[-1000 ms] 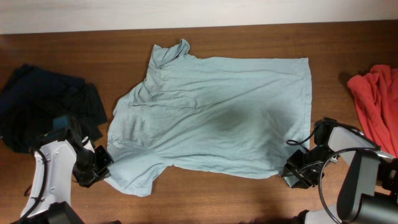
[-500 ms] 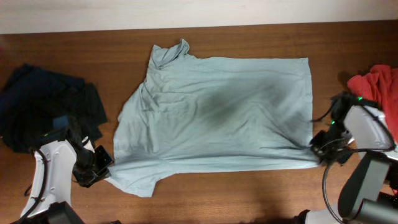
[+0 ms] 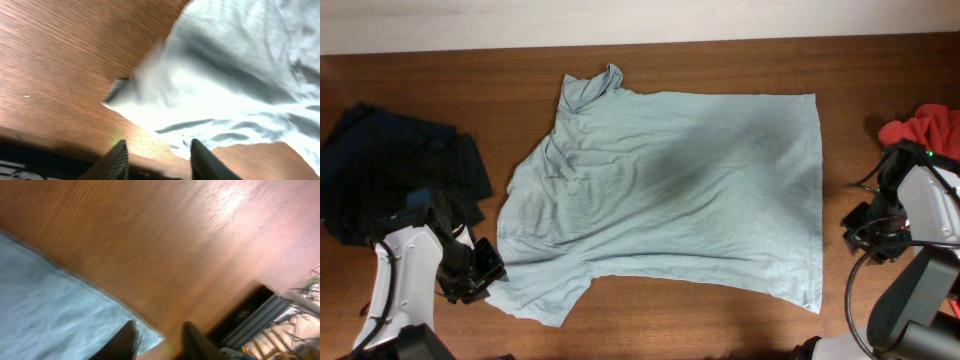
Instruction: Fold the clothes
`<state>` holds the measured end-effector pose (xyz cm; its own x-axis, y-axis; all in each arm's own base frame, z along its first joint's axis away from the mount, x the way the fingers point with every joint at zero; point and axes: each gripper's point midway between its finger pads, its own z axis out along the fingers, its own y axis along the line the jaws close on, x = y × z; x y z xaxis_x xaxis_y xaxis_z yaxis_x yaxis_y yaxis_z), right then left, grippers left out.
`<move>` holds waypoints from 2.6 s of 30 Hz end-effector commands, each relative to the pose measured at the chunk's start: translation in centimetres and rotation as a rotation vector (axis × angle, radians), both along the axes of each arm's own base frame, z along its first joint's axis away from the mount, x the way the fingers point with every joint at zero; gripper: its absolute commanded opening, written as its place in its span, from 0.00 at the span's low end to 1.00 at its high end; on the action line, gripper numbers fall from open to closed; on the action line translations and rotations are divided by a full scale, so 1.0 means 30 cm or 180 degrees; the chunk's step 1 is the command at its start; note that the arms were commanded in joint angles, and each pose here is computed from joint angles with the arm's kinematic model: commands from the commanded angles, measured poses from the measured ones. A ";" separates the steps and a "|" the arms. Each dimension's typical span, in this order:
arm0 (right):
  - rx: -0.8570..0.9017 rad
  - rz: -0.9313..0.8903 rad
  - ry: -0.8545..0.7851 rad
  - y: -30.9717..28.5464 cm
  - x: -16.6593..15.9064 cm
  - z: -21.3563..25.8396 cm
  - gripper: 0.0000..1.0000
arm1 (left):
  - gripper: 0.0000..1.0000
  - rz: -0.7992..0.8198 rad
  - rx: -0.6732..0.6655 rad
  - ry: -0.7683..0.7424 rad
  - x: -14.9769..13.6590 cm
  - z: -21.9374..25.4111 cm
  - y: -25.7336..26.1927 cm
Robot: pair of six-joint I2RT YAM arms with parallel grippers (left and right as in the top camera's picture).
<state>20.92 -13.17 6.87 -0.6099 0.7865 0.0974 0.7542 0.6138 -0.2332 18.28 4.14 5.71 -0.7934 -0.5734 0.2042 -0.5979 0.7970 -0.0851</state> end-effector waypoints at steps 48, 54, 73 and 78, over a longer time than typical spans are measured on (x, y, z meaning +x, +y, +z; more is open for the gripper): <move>0.0741 0.0952 -0.1611 0.040 0.632 -0.027 0.51 | 0.48 -0.2693 0.0080 -0.2619 0.719 0.466 -0.378; 0.1498 0.1286 -0.2159 0.200 0.718 0.136 0.53 | 0.58 -0.2804 0.0238 -0.3088 0.945 0.391 -0.441; 0.2110 0.2528 -0.1862 0.776 0.679 0.147 0.59 | 0.53 -0.3733 0.0804 -0.2797 1.340 0.034 -0.588; 0.2062 0.2584 -0.1836 0.807 0.679 0.142 0.59 | 0.53 -0.4058 0.0839 -0.2626 1.313 -0.055 -0.639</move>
